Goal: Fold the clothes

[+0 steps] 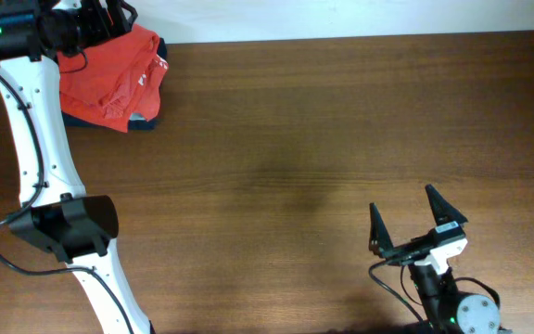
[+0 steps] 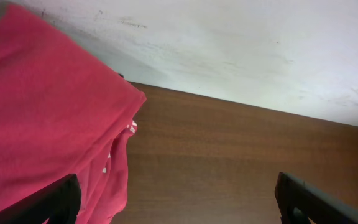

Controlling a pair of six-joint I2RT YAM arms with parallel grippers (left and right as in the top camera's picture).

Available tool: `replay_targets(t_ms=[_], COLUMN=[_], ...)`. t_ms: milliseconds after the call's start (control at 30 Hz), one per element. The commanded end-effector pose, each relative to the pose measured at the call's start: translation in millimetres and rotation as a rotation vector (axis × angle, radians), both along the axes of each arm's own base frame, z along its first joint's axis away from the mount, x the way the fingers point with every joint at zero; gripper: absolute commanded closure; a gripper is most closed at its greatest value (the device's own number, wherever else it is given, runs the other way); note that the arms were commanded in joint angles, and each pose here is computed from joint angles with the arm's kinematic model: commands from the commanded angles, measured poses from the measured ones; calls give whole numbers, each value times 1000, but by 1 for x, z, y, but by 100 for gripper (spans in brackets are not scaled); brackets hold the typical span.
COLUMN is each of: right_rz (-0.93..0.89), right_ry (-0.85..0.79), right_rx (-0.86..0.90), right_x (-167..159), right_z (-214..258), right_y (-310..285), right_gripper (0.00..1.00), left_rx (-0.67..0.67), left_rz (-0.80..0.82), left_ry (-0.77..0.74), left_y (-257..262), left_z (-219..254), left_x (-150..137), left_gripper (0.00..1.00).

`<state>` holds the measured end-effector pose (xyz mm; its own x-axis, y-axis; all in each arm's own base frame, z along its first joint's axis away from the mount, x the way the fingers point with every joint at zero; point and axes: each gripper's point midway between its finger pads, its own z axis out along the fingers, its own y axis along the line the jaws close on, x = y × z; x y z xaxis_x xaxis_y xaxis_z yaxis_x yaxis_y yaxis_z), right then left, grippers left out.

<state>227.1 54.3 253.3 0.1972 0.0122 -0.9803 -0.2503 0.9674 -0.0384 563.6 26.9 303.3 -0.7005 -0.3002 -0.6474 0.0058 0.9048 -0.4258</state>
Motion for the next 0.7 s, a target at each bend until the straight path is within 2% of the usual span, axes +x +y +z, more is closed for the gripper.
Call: replay_targets(t_ms=[0,267,667], right_rz=[-54,-94,-142], right_ry=[25,60,209], right_rx=[39,36,17], right_x=[6,14,18], right_z=[-15,-40,-80], right_y=[-12,-20,-27], right_gripper=[2,1,2], left_rx=[-1,-1,-1], left_rz=[0,0,0], left_ry=[14,13,14], left_y=[1,1,1], left_z=[-7,-7,-7], left_x=[1,2,1], left_gripper=[1,1,1])
